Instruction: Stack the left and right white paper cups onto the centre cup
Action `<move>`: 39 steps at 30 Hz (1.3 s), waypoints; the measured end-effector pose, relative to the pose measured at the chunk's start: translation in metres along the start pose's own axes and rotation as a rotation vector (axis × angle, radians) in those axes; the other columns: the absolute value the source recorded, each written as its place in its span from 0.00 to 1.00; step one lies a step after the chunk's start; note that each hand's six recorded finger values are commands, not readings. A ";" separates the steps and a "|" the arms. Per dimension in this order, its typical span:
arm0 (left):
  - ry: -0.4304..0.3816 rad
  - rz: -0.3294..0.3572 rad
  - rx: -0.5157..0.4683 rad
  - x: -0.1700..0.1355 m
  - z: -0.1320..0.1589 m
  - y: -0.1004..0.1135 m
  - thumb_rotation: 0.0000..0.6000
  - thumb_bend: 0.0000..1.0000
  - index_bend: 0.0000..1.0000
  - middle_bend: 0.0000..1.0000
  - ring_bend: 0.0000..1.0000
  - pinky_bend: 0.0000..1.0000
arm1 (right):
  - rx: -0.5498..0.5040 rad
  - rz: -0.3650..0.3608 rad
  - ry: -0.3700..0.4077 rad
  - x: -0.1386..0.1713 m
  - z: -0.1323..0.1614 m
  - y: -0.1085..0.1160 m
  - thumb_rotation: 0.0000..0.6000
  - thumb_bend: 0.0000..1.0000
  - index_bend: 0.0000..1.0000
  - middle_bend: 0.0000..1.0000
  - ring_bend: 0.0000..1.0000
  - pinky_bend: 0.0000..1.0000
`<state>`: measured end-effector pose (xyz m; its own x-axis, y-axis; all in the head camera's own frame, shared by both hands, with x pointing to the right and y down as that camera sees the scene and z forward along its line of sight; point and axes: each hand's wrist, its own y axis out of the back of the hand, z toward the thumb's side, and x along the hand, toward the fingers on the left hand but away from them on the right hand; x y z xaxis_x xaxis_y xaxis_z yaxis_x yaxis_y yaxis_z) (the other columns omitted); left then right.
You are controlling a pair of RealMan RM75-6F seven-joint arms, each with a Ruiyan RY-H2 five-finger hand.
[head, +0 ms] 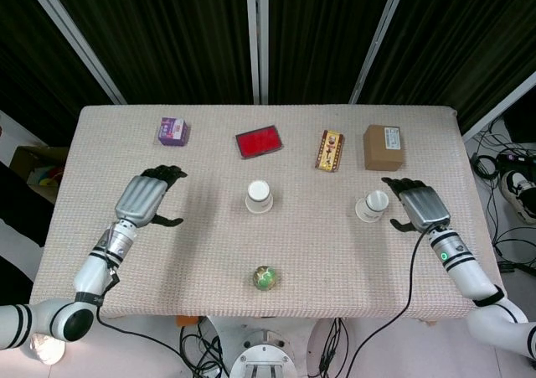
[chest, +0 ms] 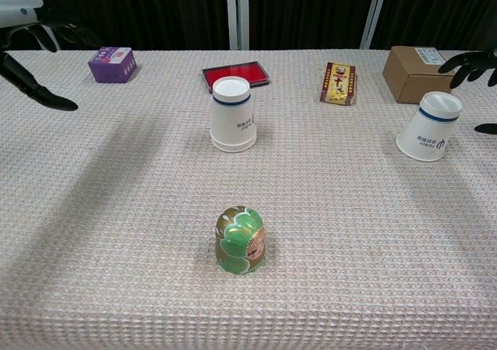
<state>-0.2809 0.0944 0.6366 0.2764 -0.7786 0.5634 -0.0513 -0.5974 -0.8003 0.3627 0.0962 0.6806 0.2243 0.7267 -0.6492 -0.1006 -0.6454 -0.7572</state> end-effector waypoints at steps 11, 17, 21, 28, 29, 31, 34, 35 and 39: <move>0.015 0.018 -0.010 -0.021 -0.013 -0.002 0.84 0.06 0.20 0.16 0.14 0.24 | 0.024 -0.025 0.050 -0.021 0.023 -0.007 1.00 0.39 0.48 0.47 0.31 0.40; 0.031 0.043 -0.017 -0.031 -0.019 0.001 0.84 0.06 0.20 0.16 0.14 0.24 | -0.019 -0.114 0.110 -0.018 0.040 0.023 1.00 0.39 0.49 0.47 0.32 0.40; 0.038 0.047 -0.014 -0.040 -0.022 0.001 0.84 0.06 0.20 0.16 0.14 0.24 | -0.075 -0.180 0.183 -0.021 0.066 0.058 1.00 0.39 0.50 0.47 0.31 0.40; 0.047 0.038 -0.020 -0.051 -0.025 -0.003 0.84 0.06 0.20 0.16 0.14 0.23 | -0.096 -0.206 0.322 -0.042 0.132 0.105 1.00 0.39 0.50 0.45 0.31 0.40; 0.048 0.040 -0.023 -0.053 -0.026 -0.003 0.84 0.06 0.20 0.16 0.14 0.23 | -0.096 -0.199 0.333 -0.045 0.140 0.107 1.00 0.39 0.50 0.45 0.31 0.40; 0.052 0.040 -0.028 -0.054 -0.027 -0.004 0.84 0.06 0.20 0.16 0.14 0.24 | -0.098 -0.182 0.353 -0.052 0.157 0.109 1.00 0.39 0.50 0.45 0.31 0.40; 0.059 0.038 -0.035 -0.056 -0.031 -0.006 0.84 0.06 0.20 0.16 0.14 0.23 | -0.115 -0.154 0.379 -0.062 0.180 0.109 1.00 0.39 0.50 0.45 0.31 0.40; 0.062 0.037 -0.037 -0.056 -0.032 -0.007 0.84 0.06 0.20 0.16 0.14 0.23 | -0.118 -0.145 0.387 -0.064 0.187 0.108 1.00 0.39 0.50 0.45 0.31 0.40; 0.072 0.030 -0.043 -0.057 -0.037 -0.009 0.84 0.06 0.20 0.16 0.14 0.24 | -0.091 -0.120 0.414 -0.072 0.211 0.105 1.00 0.39 0.50 0.44 0.31 0.40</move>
<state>-0.3318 0.1373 0.6189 0.2046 -0.8073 0.5535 -0.1004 -0.5797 -0.8086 0.1314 0.0256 0.6322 0.6009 0.6543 -0.4590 0.0321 -0.5936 -0.8041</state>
